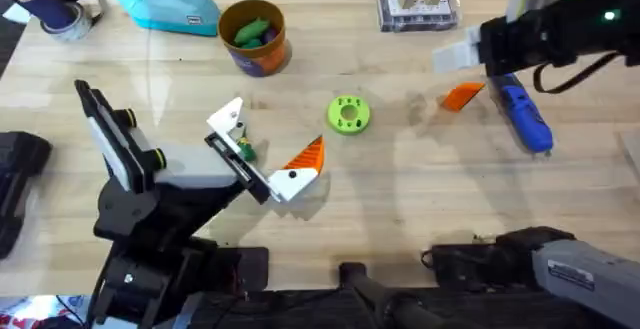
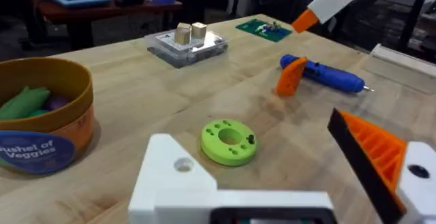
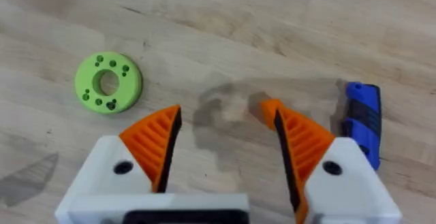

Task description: Pick up the gripper from the table and insert it into the empty holder that is missing its gripper. Then pick up a screw, insert it into the mounting hole, and use the screwdriver to tighten it. Finally, clean up the table by picking up the vegetable and placing it into the bucket.

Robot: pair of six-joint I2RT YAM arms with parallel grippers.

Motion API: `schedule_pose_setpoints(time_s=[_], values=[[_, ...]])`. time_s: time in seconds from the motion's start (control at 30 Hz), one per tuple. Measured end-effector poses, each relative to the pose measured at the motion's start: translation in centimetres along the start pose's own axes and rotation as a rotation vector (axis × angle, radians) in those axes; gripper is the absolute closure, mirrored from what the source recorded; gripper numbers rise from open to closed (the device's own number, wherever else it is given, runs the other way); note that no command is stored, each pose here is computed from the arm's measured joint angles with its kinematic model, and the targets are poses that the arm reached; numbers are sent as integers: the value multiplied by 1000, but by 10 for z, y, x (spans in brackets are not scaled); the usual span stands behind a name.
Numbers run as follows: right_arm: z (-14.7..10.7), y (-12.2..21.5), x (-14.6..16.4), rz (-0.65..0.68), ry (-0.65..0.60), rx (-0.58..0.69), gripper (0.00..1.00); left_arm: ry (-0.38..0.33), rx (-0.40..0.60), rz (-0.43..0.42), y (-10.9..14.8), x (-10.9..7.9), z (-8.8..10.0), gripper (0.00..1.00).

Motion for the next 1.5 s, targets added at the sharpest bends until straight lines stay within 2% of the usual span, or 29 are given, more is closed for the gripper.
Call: schedule_pose_setpoints(time_s=[0.27,0.3,0.47,0.77,1.07,1.17,1.33,1.43,1.5], values=[[-8,2,-3,-44,9,46,161,0,0,0,0,0,0,9],[-10,3,-12,-135,96,73,161,0,0,0,0,0,0,9],[-14,1,-30,-176,134,115,161,0,0,0,0,0,0,9],[-25,-41,-65,-45,124,256,161,0,0,1,0,0,0,9],[-33,-76,-71,41,141,350,176,0,0,3,0,0,0,9],[-34,-86,-72,54,146,368,327,0,0,4,0,0,0,9],[-35,-92,-73,60,153,376,480,0,-1,8,0,1,0,9],[-34,-92,-74,57,152,372,667,0,-1,8,0,1,0,9],[-33,-92,-74,54,156,367,840,0,-1,10,0,1,0,9]])
Point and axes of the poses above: each hand's point on the last joint's axis, 136 mm out from that joint toward the fingers, its own y axis back along the fingers, its own x axis along the line the jaws close on, z = x × y, the point moved 9 cm from there along y, back along the fingers, and after that the axes turned 1 degree about -y, right-handed, at the moved point
